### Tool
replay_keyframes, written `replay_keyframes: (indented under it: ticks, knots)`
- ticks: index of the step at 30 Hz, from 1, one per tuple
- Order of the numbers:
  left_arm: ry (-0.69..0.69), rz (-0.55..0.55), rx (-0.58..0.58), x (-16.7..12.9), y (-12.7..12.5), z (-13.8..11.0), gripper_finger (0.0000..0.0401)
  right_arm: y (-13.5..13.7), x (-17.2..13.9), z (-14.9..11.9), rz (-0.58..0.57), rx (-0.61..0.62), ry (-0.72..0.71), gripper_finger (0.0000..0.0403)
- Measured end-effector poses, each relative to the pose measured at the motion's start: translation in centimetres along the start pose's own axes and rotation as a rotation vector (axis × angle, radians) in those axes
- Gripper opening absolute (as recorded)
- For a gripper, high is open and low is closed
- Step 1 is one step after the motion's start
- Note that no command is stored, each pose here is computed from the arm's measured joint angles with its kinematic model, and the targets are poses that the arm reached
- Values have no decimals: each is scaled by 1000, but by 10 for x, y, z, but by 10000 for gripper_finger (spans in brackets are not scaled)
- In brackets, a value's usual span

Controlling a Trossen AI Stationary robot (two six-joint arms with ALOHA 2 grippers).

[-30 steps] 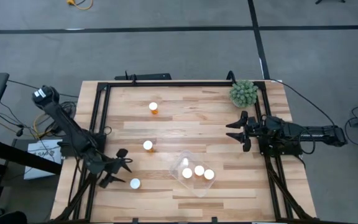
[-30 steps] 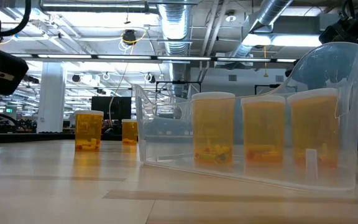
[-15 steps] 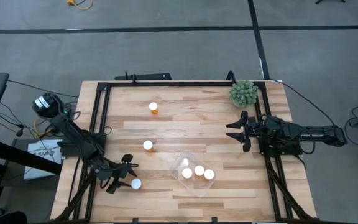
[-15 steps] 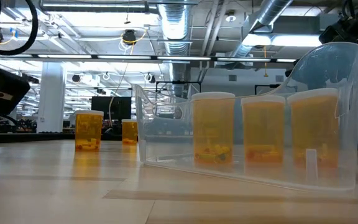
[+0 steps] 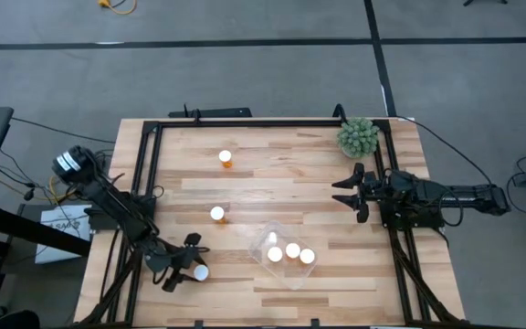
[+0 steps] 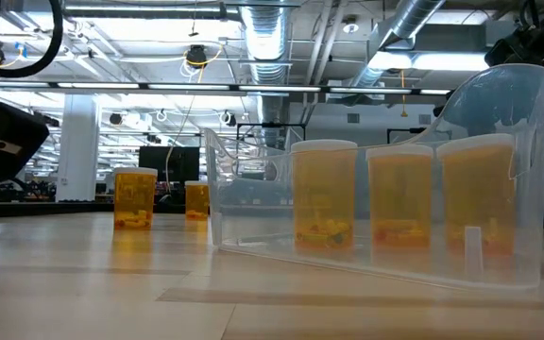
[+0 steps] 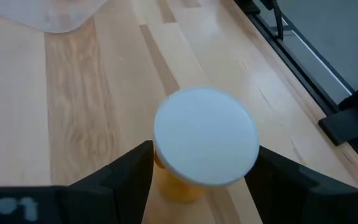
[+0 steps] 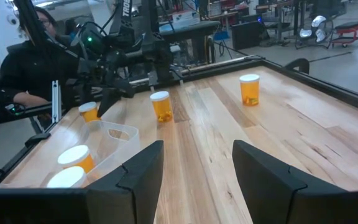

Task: Pick and place pill bottles into a basket
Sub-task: Put the orange pill bottle into the transparent container

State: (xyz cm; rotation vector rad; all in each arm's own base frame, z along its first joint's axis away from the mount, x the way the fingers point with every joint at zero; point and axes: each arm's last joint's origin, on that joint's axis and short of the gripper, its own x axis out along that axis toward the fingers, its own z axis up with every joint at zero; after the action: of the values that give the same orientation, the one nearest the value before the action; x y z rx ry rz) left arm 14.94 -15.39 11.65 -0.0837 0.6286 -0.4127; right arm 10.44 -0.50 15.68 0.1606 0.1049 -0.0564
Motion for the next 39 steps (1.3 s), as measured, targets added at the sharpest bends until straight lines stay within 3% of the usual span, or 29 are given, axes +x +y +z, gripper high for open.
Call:
replay_keyframes:
  ticks: [11, 20, 26, 39]
  knots:
    - [-24, 54, -6, 6, -1, 6, 223, 0, 0, 0, 0, 0, 0, 187]
    - [-64, 71, -44, 8, 6, 13, 166, 0, 0, 0, 0, 0, 0, 185]
    - [-123, 103, -85, 11, 18, 23, 179, 0, 0, 0, 0, 0, 0, 187]
    - [-331, 261, -7, 19, 60, 104, 179, 0, 0, 0, 0, 0, 0, 187]
